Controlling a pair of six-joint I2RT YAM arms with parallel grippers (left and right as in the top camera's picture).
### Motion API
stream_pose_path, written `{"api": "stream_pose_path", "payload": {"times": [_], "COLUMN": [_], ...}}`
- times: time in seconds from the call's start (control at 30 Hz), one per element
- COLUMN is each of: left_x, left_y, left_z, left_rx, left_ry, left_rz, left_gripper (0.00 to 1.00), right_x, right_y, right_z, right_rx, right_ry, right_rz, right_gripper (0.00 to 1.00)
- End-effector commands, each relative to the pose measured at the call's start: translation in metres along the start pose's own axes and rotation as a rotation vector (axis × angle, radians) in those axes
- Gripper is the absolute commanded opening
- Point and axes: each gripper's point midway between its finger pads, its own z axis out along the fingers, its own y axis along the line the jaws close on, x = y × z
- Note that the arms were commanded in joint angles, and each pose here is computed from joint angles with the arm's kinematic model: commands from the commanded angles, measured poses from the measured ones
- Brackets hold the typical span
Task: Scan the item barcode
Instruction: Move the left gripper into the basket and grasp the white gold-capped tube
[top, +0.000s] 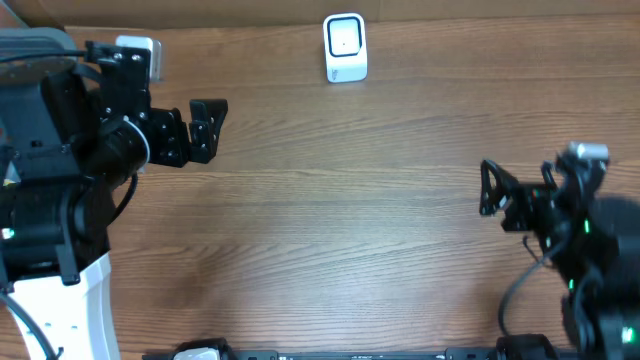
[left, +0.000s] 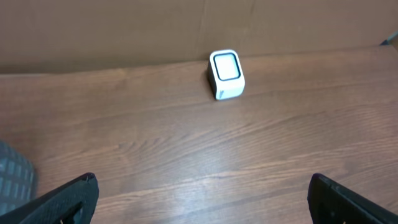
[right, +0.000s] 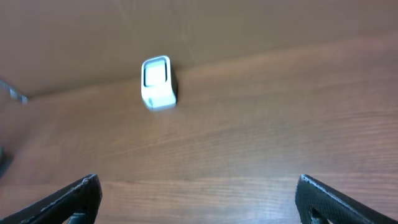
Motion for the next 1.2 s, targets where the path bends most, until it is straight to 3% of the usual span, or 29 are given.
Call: {"api": "stream_pose_path", "payload": {"times": [0.0, 0.23, 0.47, 0.6, 0.73, 0.9, 1.0, 1.17], "left_x": [-0.003, 0.007, -0.009, -0.007, 0.017, 0.053, 0.068, 0.084], "left_y": [0.000, 0.009, 0.091, 0.143, 0.197, 0.246, 0.263, 0.294], "left_z": [-0.005, -0.005, -0.042, -0.064, -0.084, -0.098, -0.102, -0.104], "left_rx": [-0.013, -0.070, -0.502, -0.656, -0.793, -0.905, -0.943, -0.990], "left_ry": [-0.001, 0.040, -0.025, -0.036, -0.012, 0.059, 0.071, 0.079], "left_rz": [0.016, -0.001, -0.247, -0.392, -0.575, -0.718, -0.808, -0.887], "left_gripper": [1.00, 1.00, 1.00, 1.00, 0.98, 0.88, 1.00, 1.00], "right_x": [-0.020, -0.022, 0.007, 0.018, 0.022, 0.023, 0.023, 0.023], "right_y": [0.012, 0.012, -0.001, -0.005, -0.007, -0.007, -0.007, -0.007], "right_z": [0.014, 0.062, 0.101, 0.109, 0.113, 0.114, 0.114, 0.114], "right_rx": [-0.035, -0.035, -0.002, 0.010, 0.014, 0.016, 0.016, 0.016], "right_ry": [0.075, 0.226, 0.356, 0.400, 0.417, 0.420, 0.420, 0.420], "right_rz": [-0.007, 0.022, 0.047, 0.055, 0.058, 0.058, 0.058, 0.058], "right_gripper": [1.00, 1.00, 1.00, 1.00, 1.00, 1.00, 1.00, 1.00]}}
